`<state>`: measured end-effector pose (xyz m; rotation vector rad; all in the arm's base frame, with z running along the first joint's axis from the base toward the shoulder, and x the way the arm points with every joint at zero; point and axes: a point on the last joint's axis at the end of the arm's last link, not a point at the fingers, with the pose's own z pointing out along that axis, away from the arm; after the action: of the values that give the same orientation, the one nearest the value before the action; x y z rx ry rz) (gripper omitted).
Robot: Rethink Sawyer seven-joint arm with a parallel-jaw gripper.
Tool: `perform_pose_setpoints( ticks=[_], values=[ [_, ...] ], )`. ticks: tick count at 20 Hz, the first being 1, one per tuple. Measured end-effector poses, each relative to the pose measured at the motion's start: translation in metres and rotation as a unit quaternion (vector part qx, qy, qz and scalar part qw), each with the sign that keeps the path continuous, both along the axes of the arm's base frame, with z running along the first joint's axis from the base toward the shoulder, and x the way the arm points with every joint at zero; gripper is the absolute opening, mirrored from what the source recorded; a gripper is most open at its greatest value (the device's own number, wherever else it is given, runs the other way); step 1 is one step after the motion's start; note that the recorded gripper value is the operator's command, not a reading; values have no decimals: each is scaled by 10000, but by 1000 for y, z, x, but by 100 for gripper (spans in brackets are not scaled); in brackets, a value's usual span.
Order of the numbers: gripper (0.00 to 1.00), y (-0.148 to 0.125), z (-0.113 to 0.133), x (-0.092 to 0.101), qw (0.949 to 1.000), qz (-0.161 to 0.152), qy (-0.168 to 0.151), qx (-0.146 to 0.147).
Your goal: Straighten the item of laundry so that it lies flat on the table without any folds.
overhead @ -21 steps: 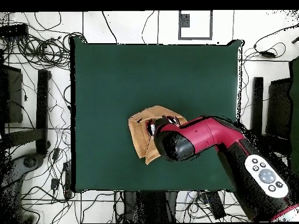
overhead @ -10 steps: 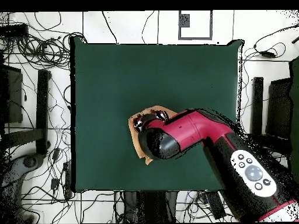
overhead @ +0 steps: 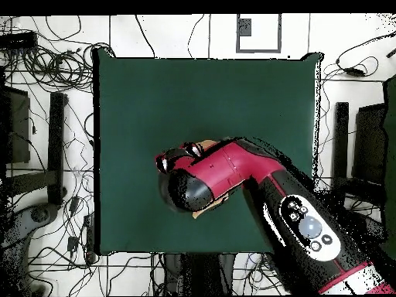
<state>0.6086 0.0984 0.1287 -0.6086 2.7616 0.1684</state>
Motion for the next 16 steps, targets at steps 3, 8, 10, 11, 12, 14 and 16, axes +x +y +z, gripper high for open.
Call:
perform_pose_setpoints(
  ticks=[3, 8, 10, 11, 12, 14, 16],
  values=[
    [100, 3, 6, -1, 9999, -111, 52, -76],
    [100, -5, 14, -12, 9970, -667, 258, -280],
    [100, -10, 18, -18, 9945, -932, 352, -329],
    [100, -12, 19, -20, 9935, -1022, 382, -340],
    [100, -19, 24, -26, 9900, -1279, 459, -378],
    [100, -25, 26, -30, 9880, -1403, 497, -404],
    [100, -37, 29, -35, 9851, -1568, 540, -457]
  ],
)
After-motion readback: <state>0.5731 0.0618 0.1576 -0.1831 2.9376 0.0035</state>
